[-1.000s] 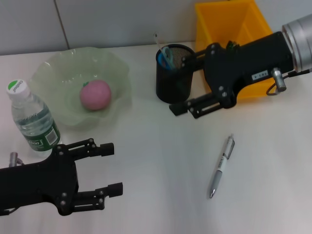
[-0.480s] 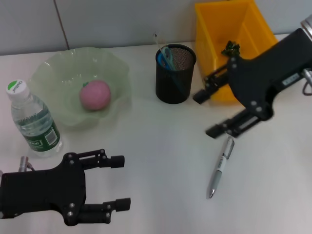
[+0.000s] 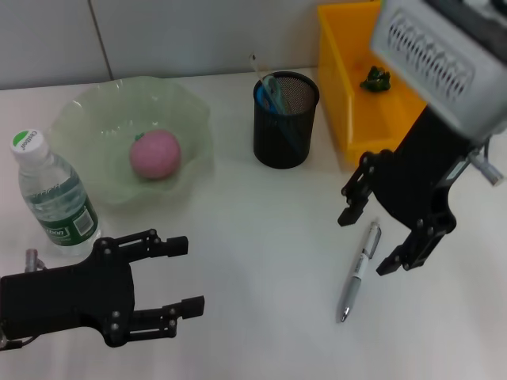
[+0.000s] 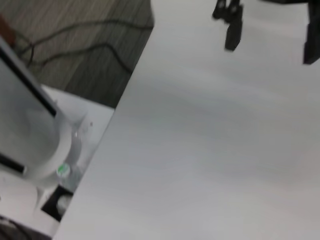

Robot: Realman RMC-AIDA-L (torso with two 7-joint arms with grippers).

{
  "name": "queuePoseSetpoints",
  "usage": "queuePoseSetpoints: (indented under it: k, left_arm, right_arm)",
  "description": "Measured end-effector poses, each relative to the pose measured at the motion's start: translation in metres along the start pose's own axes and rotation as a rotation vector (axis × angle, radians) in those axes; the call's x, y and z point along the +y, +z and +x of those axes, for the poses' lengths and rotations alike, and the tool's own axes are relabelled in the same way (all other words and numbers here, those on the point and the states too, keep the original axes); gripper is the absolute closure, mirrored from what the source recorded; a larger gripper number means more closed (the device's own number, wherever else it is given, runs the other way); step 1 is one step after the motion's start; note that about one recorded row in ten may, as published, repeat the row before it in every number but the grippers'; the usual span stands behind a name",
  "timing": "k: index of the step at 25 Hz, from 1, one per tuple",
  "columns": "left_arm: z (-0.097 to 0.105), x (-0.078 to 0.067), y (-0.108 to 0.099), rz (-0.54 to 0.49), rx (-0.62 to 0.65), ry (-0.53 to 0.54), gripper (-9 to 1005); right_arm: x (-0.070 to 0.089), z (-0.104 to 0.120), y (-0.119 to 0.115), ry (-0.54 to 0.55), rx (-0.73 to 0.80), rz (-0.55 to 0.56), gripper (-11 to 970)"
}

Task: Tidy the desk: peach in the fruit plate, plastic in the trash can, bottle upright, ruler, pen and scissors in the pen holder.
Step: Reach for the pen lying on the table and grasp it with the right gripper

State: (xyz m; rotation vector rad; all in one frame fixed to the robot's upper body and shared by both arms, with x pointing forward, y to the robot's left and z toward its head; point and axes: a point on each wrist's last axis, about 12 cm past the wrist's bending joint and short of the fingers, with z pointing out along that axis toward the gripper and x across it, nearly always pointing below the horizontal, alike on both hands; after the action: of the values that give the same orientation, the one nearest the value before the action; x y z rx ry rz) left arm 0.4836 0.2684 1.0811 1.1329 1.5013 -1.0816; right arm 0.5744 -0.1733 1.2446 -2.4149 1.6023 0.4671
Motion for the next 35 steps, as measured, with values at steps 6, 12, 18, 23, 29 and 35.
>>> queuePoseSetpoints:
  k: [6,12,18,23,29,35]
  left_arm:
    - [0.002,-0.002,-0.001,0.006,0.011,-0.003,213]
    - [0.006,-0.004,-0.004,-0.014,0.014,-0.022,213]
    - [0.004,-0.003,-0.005,-0.018,0.02,-0.053,213]
    - [0.005,-0.004,-0.005,-0.019,0.026,-0.056,213]
    - [0.01,-0.006,-0.009,-0.033,0.048,-0.059,213]
    - [0.011,-0.004,-0.009,-0.033,0.085,-0.059,213]
  right_arm:
    - [0.004,-0.002,0.017,-0.078,0.088,-0.011,266]
    - [0.0,0.0,0.02,-0.146,0.144,0.005,266]
    - [0.0,-0.001,0.022,-0.187,0.187,0.011,267]
    - [0.002,-0.002,0.025,-0.201,0.214,-0.004,269]
    - [0.004,-0.001,0.029,-0.202,0.238,-0.018,268]
    - [0.003,-0.002,0.034,-0.232,0.247,-0.023,268]
